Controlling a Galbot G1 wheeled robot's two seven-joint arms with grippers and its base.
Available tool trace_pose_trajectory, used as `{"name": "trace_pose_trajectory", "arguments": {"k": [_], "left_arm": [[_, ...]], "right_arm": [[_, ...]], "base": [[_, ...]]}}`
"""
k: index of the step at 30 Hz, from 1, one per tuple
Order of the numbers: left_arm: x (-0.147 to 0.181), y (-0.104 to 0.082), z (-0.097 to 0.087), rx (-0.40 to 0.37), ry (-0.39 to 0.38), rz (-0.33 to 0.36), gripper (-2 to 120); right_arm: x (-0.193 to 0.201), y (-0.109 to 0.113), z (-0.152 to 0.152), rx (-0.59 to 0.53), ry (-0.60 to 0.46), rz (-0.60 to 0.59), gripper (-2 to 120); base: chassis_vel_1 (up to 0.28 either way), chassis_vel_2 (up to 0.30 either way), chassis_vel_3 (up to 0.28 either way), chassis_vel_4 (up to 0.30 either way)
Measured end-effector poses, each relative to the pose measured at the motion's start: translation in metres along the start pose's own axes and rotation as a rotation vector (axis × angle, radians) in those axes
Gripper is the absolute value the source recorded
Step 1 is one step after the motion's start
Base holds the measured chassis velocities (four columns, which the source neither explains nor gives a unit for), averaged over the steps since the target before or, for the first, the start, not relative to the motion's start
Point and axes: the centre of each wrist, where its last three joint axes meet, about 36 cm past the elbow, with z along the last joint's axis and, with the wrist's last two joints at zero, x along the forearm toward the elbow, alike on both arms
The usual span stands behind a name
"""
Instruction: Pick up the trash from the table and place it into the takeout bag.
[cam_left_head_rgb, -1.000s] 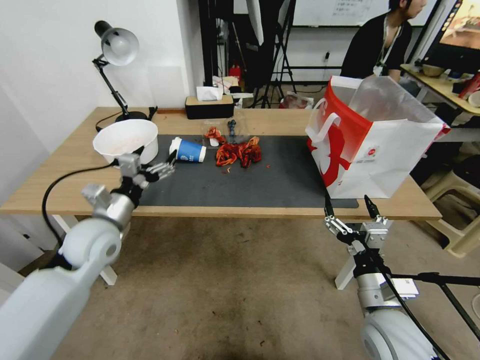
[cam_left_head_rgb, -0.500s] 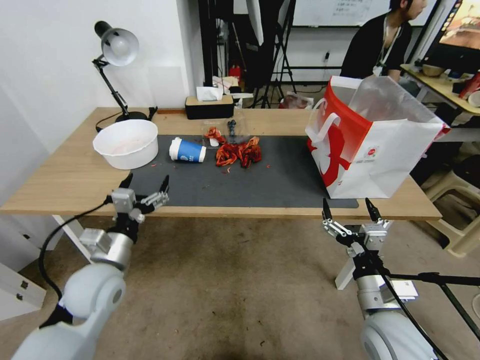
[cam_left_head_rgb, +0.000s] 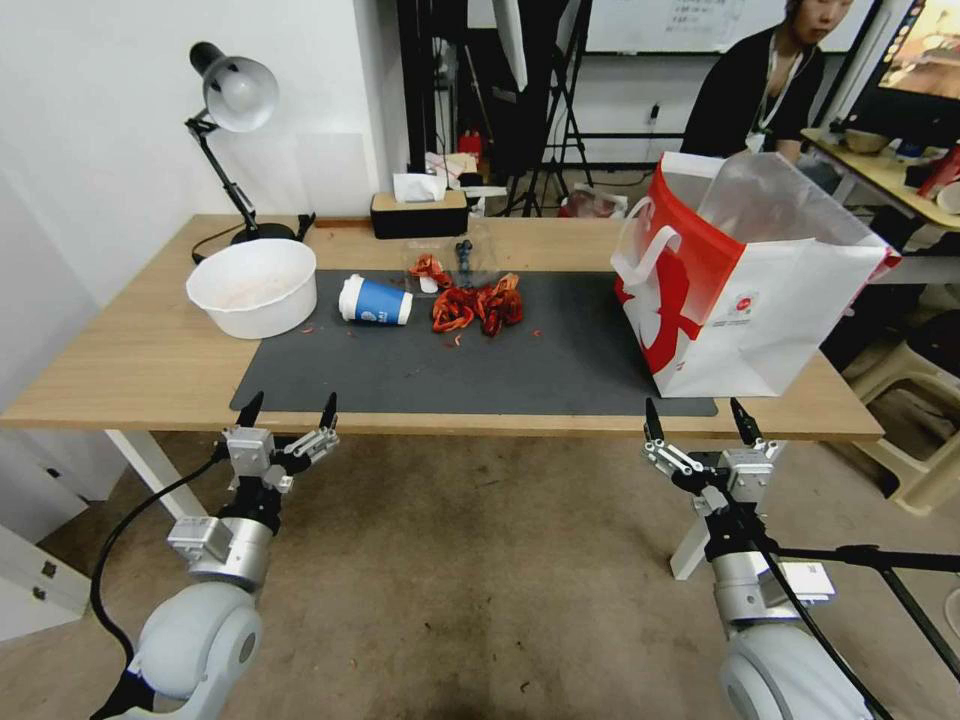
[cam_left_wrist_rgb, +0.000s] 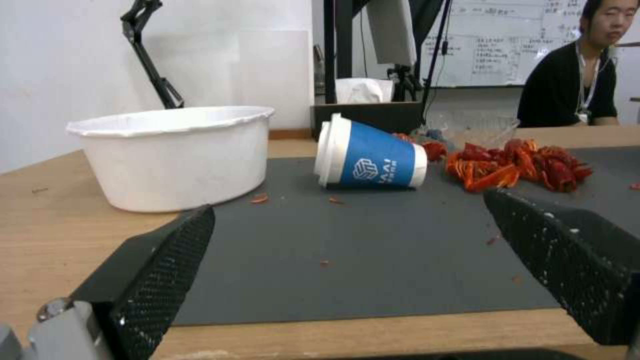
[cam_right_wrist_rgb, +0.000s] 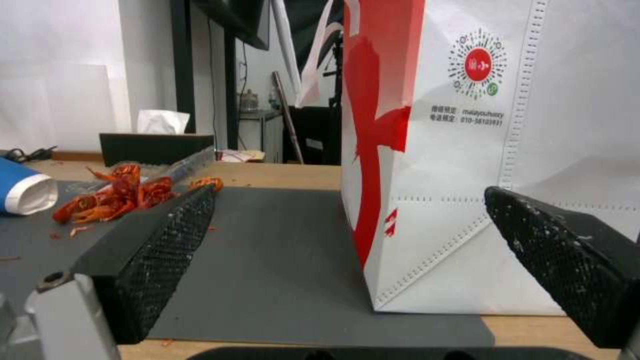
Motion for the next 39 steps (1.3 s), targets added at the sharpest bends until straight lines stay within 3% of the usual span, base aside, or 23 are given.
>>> {"name": "trace_pose_trajectory", "arguments": {"k": [12,26,33,34,35,39], "left_arm": [[-0.013,-0.006,-0.003,-0.013,-0.018,0.041,100],[-0.051,-0.008,-0.021,-0.019,-0.013,0.133,100],[-0.083,0.01,-0.024,-0.021,0.015,0.191,100],[-0.112,0.031,-0.03,-0.027,0.024,0.24,100],[-0.125,0.04,-0.035,-0.024,0.021,0.255,100],[-0.145,0.053,-0.04,0.005,0.036,0.269,100]], "right_arm": [[0.001,0.001,0.0,-0.001,0.002,0.001,100],[-0.003,0.002,0.001,0.001,-0.004,-0.01,100],[-0.004,0.002,0.0,0.002,-0.003,-0.01,100],[-0.005,0.002,0.0,0.004,-0.004,-0.008,100],[-0.005,0.002,0.0,0.004,-0.005,-0.007,100],[-0.006,0.002,0.0,0.005,-0.006,-0.005,100]], "base": [[0.0,0.0,0.0,0.0],[0.0,0.0,0.0,0.0],[0.0,0.0,0.0,0.0],[0.0,0.0,0.0,0.0],[0.0,0.0,0.0,0.0],[0.0,0.0,0.0,0.0]]}}
